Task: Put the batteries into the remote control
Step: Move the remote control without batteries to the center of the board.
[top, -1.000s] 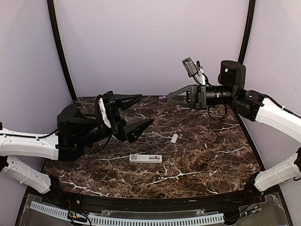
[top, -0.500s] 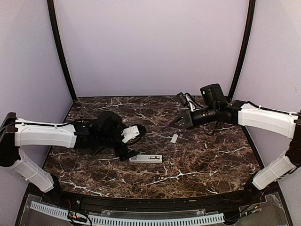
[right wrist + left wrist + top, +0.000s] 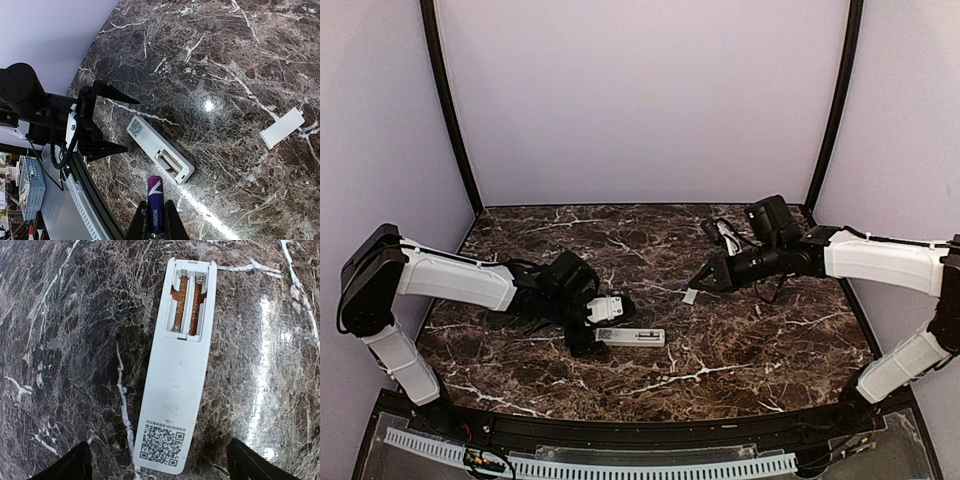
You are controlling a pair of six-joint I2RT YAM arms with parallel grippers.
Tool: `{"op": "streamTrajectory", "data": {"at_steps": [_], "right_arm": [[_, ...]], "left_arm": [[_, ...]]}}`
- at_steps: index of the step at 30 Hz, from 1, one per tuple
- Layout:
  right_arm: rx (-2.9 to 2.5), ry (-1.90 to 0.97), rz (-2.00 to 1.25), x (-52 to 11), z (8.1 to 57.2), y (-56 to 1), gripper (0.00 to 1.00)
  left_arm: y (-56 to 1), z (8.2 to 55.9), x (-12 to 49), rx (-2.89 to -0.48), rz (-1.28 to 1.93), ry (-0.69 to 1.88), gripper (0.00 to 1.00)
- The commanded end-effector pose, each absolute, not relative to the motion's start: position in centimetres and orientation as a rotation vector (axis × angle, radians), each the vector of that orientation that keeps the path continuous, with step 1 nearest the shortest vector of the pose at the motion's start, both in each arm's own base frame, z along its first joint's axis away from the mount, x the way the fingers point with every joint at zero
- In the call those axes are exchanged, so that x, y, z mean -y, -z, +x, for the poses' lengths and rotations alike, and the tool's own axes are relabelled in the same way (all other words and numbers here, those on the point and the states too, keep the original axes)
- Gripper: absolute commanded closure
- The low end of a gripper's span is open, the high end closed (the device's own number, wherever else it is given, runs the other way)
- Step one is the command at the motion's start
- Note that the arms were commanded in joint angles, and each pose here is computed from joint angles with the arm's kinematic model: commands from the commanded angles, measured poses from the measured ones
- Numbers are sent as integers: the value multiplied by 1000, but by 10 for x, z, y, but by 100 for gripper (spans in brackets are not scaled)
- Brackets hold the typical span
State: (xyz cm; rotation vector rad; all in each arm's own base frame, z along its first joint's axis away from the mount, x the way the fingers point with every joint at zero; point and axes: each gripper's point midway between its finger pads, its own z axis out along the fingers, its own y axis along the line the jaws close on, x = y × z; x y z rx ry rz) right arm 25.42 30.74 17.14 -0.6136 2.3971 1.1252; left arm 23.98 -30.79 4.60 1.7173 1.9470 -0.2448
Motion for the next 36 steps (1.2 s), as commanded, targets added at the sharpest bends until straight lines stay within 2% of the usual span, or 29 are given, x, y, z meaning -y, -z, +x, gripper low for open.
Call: {"op": "streamTrajectory", "data": {"at_steps": [1,8,10,12,16,31,36], "right_arm": [[-2394,-1109,-587,-301,252,-170,100],[-2386,-1120,-582,-294,241,-174,100],[-2387,-1136,-600,-295,239,-173,100],[-2396,-1162,-624,-299,238,-171,100],[-2404,-1181,-679,-307,240,-172,100],[-2519,-1272,-753,-317,229,-138,100],[-2563,-1325,-654,-311,217,-122,100]], "left_arm": [[-31,241,306,-1966,1762,234,9],[-22,236,307,-1985,1817,253,25],[-21,235,308,-2007,1813,265,34],[-20,233,309,-2046,1796,291,48],[-18,226,308,-2098,1779,310,64],[-17,159,371,-2066,1931,419,87],[-23,147,378,-2021,1987,482,89]]}}
